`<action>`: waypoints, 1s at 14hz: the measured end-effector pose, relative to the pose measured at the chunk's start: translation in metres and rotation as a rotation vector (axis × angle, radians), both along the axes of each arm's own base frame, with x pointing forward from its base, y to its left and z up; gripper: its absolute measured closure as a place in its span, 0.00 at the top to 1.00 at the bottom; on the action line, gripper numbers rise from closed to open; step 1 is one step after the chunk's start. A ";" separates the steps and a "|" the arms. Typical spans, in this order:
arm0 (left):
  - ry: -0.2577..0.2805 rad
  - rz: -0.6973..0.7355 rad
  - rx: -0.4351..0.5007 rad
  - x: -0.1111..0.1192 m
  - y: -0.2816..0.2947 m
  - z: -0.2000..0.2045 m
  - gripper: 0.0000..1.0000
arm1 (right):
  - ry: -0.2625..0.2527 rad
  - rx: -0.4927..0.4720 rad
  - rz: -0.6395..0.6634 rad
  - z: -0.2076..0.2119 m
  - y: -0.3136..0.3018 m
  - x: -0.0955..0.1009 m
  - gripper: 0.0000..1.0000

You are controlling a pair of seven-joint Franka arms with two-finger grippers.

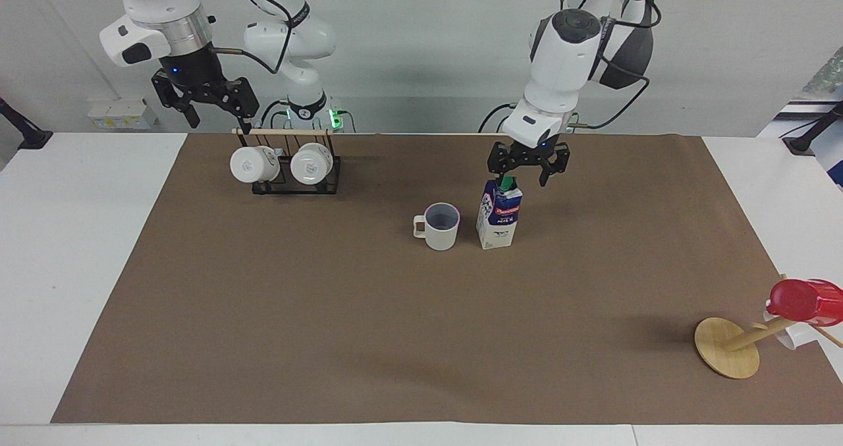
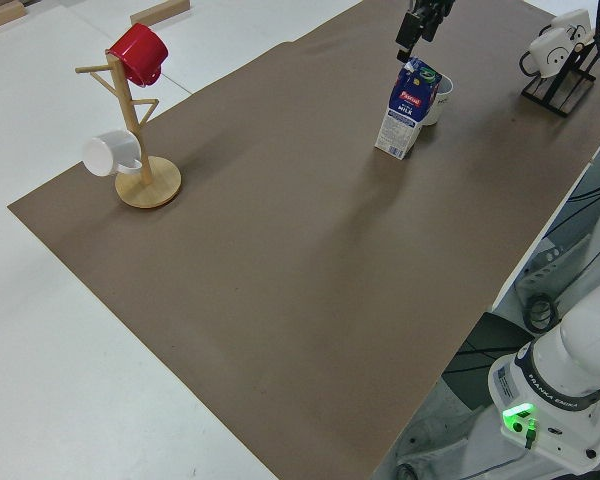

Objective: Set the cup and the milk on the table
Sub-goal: 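Open the left gripper and withdraw it from the milk carton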

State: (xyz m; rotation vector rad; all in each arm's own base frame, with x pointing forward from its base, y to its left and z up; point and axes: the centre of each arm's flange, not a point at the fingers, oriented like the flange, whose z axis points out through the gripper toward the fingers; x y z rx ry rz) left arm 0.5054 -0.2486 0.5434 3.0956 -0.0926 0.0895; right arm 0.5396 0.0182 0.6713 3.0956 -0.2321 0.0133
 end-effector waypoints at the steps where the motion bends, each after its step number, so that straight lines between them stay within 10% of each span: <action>1: 0.004 -0.015 0.005 0.004 0.016 0.012 1.00 | 0.000 0.000 -0.002 0.000 -0.001 0.000 1.00; 14: 0.036 -0.068 0.030 0.001 0.178 0.069 1.00 | -0.001 0.000 -0.002 0.000 -0.001 0.000 1.00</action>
